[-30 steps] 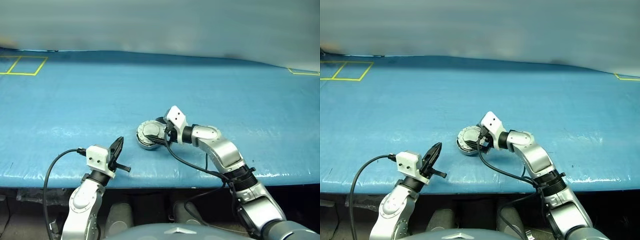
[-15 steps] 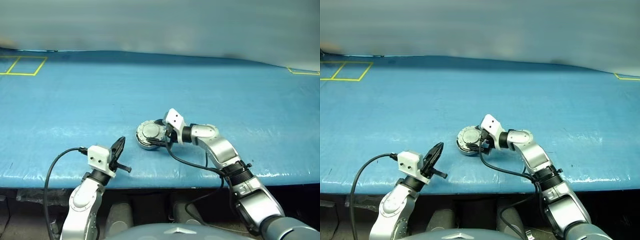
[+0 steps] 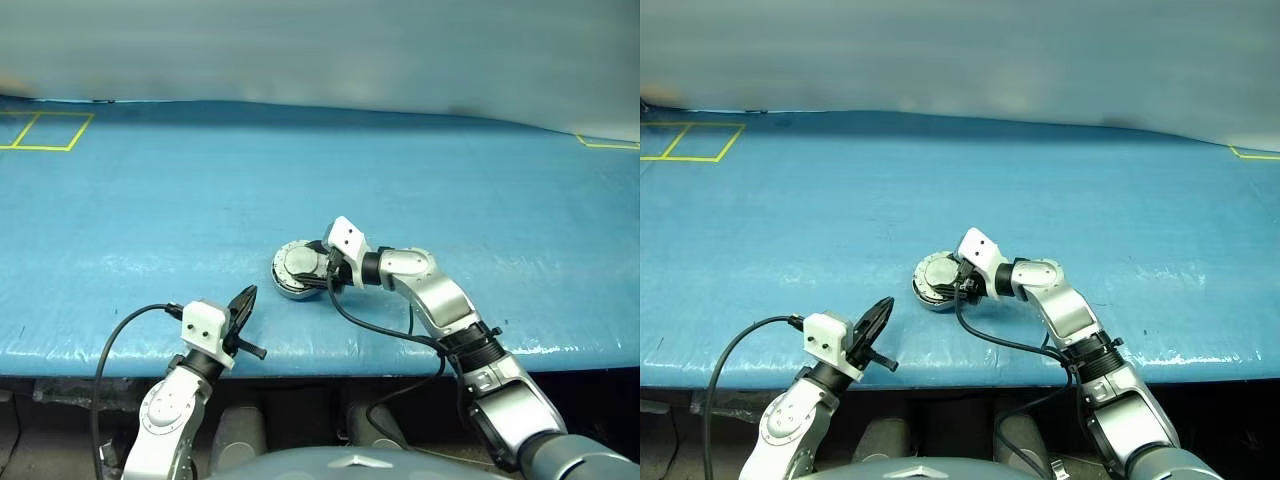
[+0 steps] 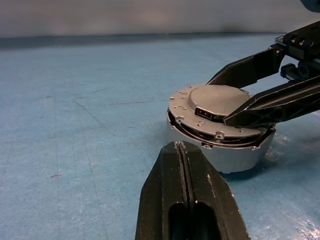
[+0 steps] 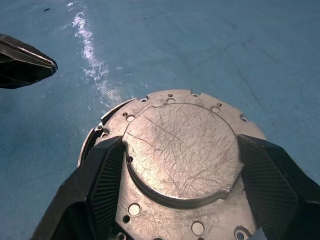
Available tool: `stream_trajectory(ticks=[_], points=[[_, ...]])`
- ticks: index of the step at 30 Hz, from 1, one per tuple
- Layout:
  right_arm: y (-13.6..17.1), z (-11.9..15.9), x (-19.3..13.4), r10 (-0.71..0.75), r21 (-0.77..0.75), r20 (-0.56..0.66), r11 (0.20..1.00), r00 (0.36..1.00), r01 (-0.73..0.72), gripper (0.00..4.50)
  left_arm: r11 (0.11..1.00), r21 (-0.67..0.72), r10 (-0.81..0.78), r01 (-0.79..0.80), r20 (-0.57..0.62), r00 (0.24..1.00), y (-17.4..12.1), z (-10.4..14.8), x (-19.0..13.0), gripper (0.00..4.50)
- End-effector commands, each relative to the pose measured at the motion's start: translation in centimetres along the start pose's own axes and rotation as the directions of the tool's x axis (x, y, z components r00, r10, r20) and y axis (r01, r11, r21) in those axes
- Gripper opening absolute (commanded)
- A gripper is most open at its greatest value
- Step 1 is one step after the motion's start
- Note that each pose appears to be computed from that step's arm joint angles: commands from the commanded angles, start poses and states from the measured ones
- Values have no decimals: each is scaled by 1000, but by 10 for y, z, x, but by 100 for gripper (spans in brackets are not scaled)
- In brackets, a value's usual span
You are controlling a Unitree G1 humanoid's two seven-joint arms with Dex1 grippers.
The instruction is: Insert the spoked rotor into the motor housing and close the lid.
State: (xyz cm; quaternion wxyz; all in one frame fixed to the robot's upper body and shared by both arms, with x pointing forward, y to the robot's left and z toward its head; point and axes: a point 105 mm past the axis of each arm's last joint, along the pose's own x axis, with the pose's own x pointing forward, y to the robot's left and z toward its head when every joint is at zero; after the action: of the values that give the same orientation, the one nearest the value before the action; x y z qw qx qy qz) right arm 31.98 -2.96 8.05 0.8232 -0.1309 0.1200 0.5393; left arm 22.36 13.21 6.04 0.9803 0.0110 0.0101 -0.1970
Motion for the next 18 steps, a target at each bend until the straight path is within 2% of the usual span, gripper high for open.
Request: stream_trajectory(ticks=[1,18], points=[[7,17,0,-8,-1,16,1000,1000,8,319,998,49,26,-27,23,999,2,2,0,0],[28,8,5,-61,86,-47,994,997,65,319,1000,11,12,-12,2,1000,-3,-7,-2,0]])
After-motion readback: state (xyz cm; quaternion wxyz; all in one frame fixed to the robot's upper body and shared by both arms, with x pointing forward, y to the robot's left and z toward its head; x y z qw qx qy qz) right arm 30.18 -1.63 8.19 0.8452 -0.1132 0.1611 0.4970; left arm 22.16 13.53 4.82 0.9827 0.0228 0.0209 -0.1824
